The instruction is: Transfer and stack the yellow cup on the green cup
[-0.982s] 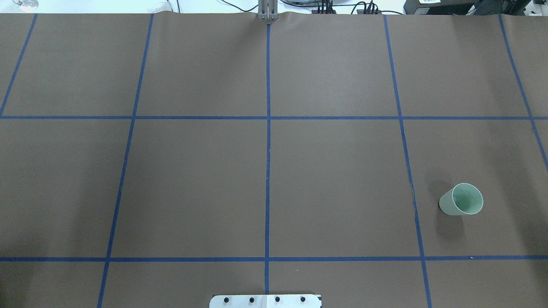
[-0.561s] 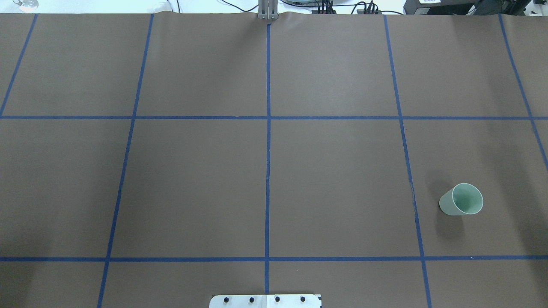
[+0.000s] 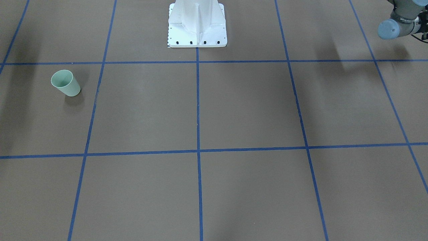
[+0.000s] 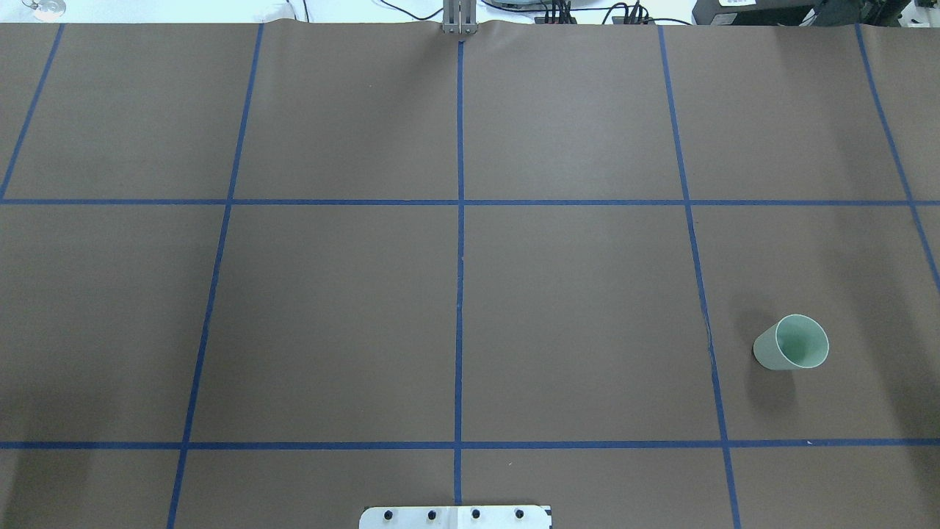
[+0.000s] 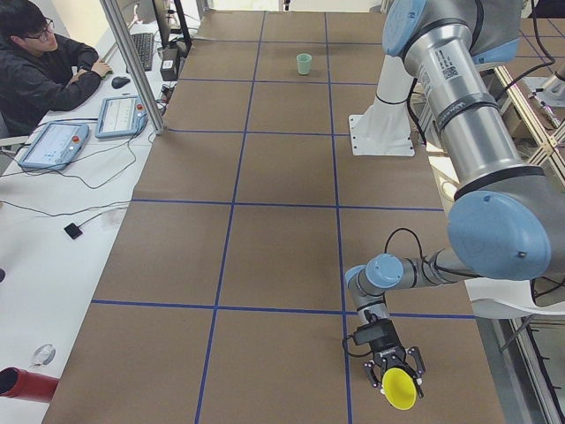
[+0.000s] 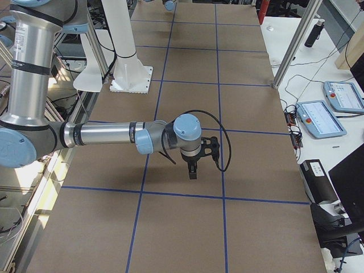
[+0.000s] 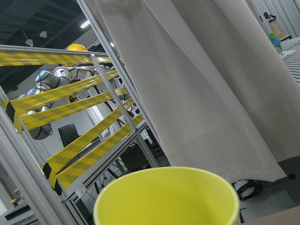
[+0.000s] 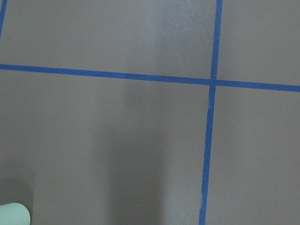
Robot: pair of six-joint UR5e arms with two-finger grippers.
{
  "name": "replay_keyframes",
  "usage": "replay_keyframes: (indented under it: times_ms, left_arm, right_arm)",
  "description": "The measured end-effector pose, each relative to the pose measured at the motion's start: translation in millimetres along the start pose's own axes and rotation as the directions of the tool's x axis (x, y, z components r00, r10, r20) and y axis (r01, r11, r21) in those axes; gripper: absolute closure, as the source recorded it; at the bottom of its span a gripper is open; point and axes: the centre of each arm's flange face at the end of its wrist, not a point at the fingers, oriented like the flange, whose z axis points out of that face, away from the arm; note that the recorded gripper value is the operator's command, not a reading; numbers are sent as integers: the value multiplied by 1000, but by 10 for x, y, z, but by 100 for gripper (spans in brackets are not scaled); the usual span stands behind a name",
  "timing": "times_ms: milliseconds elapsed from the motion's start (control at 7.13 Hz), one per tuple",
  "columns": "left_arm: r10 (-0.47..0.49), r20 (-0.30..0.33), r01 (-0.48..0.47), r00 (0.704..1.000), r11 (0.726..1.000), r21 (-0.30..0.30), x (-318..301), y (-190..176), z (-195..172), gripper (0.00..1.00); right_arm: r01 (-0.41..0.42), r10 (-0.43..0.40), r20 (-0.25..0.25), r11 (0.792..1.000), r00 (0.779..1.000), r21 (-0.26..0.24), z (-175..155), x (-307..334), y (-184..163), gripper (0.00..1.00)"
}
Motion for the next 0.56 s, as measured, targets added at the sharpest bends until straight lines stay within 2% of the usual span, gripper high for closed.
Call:
replay_keyframes:
  times_ms: [140,280,561]
  left_arm:
    - [17,-72,-18,997,1000,-13,227,-321,-309,100]
    - [21,-145,-23,989,1000,-8,609,-829,-702,100]
    - [97,-249,-83,964,994,66,1237,-2224,-1467,100]
  right_arm:
    - [-2,2,0,1000,1000,-3,10,0,-2,0]
    - [-4,4,2,1000,1000,-7,22,-1,-2,0]
    - [-7,8,28,1000,1000,-14,35,-22,1,0]
